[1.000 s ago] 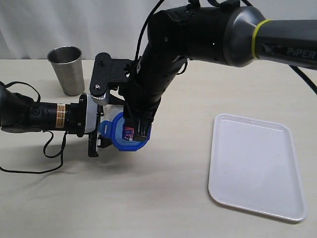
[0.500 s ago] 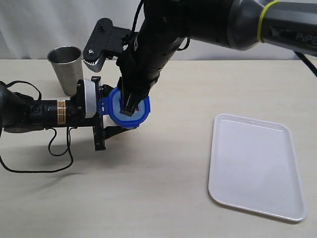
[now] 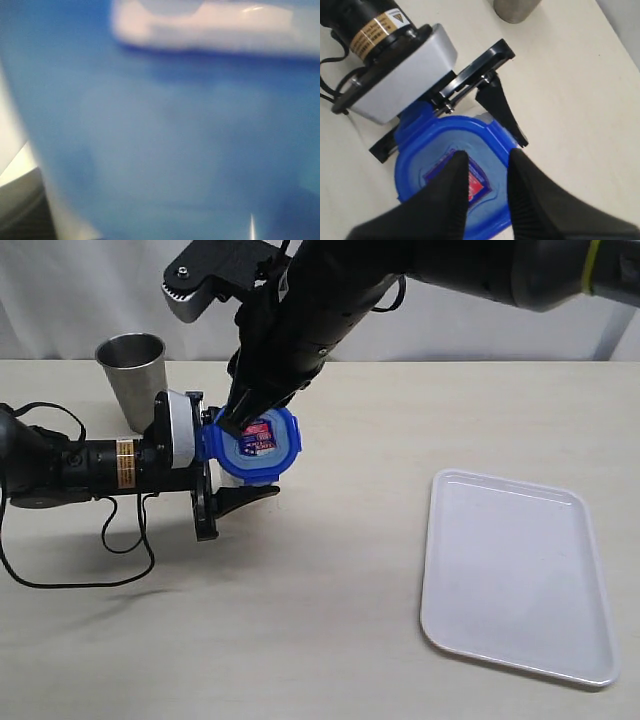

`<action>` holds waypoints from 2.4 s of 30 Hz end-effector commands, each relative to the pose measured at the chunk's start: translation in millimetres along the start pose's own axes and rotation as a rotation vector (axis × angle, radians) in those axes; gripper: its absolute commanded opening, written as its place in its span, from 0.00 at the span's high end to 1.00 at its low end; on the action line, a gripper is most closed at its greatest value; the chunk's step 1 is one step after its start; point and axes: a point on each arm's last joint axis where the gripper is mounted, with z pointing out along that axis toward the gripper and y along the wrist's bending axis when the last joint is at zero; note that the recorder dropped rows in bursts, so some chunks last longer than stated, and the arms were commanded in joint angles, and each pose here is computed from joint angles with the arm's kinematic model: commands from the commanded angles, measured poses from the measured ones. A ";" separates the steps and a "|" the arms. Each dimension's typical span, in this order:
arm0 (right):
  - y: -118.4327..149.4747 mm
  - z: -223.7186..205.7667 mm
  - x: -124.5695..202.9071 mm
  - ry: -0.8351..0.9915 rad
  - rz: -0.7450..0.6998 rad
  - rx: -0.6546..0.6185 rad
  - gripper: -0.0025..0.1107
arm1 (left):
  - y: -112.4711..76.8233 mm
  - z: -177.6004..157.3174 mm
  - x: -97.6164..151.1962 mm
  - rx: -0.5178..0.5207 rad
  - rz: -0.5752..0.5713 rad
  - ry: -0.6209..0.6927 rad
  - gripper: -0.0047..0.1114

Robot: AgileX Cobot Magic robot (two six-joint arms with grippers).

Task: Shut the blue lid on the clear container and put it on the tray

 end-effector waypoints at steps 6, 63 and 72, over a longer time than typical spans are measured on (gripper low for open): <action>10.1 7.9 11.2 0.027 0.085 -0.077 0.94 | 6.4 -0.5 -6.9 -0.036 -0.024 -0.030 0.96; -33.6 20.6 20.7 -0.014 0.341 0.065 0.62 | 9.4 -0.9 2.9 -0.078 -0.250 0.070 0.96; -19.9 39.4 17.6 -0.036 0.432 -0.077 0.62 | 9.0 -0.9 2.8 -0.075 -0.248 0.070 0.96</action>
